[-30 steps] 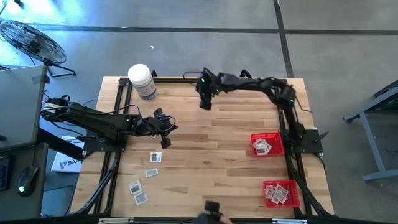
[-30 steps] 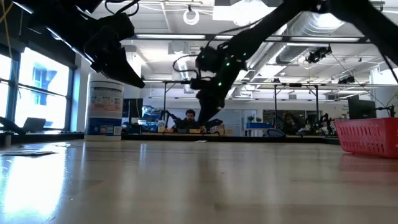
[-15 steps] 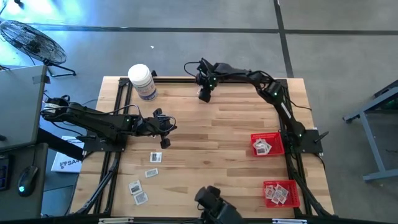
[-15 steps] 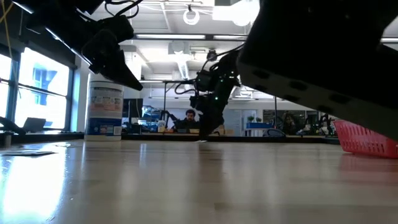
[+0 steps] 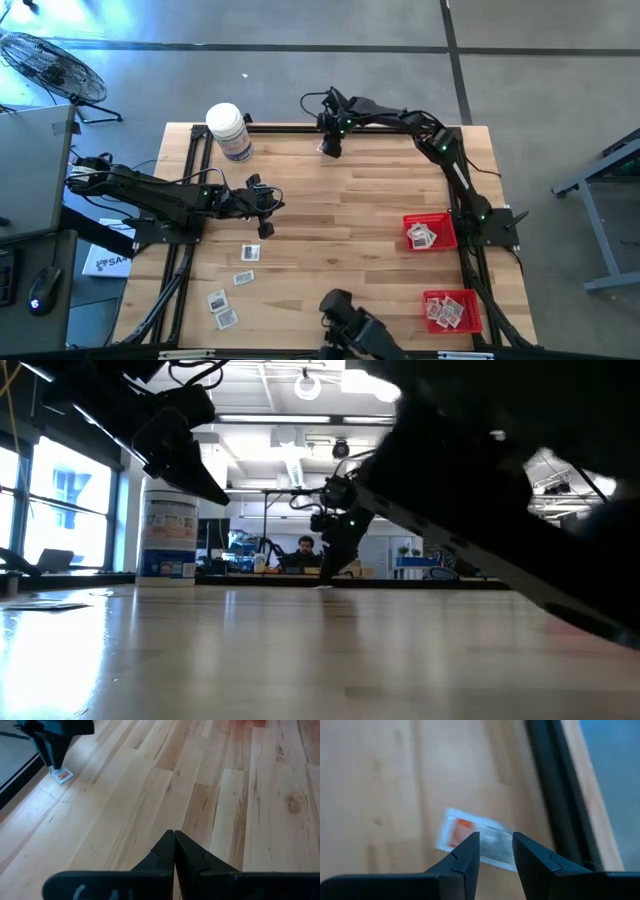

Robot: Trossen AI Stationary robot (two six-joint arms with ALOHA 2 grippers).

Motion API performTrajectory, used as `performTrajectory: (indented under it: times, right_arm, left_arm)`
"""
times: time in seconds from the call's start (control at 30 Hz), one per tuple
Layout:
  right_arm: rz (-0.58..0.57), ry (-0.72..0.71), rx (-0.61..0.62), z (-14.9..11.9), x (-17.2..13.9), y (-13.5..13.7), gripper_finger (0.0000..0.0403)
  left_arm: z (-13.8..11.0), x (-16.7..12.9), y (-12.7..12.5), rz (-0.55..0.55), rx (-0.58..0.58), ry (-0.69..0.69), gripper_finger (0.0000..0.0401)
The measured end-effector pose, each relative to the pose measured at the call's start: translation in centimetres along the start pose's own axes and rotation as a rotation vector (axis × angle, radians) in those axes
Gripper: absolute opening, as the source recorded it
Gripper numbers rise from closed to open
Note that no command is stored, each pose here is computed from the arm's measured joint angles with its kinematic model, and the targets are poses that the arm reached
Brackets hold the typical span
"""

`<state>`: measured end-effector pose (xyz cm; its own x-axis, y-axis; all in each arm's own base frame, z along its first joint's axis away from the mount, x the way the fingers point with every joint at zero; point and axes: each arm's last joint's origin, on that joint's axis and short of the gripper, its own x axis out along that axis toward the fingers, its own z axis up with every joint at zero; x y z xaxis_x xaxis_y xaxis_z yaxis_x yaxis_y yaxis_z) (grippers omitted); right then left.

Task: Pick & Place First Aid Supplies
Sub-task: Put the orange ointment pack into the bottom red basket

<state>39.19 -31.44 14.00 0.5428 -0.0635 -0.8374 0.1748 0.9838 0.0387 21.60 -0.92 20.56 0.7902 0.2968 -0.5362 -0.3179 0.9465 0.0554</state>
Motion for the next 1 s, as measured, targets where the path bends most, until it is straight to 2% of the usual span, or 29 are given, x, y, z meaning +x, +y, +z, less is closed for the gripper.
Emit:
performTrajectory:
  times: [0.13, 0.3, 0.43, 0.57, 0.77, 1.0]
  right_arm:
    - [0.008, 0.031, 0.043, -1.7, 0.3, -1.0, 0.0110]
    - [0.029, 0.145, 0.088, -2.8, -0.5, -0.9, 0.0110]
    - [0.014, 0.277, 0.031, -3.0, -1.3, 0.5, 0.0110]
    - [0.050, 0.390, -0.043, -2.8, -1.6, 3.2, 0.0110]
    - [0.214, 0.605, -0.183, -2.9, -1.4, 9.0, 0.0110]
    - [0.173, 0.705, -0.288, -1.8, -0.8, 15.4, 0.0110]
  left_arm:
    - [0.0, 0.0, 0.0, 0.001, 0.000, 0.000, 0.0000]
    - [0.0, 0.0, 0.0, 0.003, 0.000, -0.002, 0.0000]
    - [0.0, 0.0, 0.0, 0.009, -0.001, -0.005, 0.0000]
    - [0.1, 0.0, 0.0, 0.010, -0.002, -0.006, 0.0000]
    - [-0.2, 0.0, 0.0, -0.004, 0.009, 0.025, 0.0000]
    - [-1.1, -0.2, 0.0, -0.086, 0.033, 0.131, 0.0000]
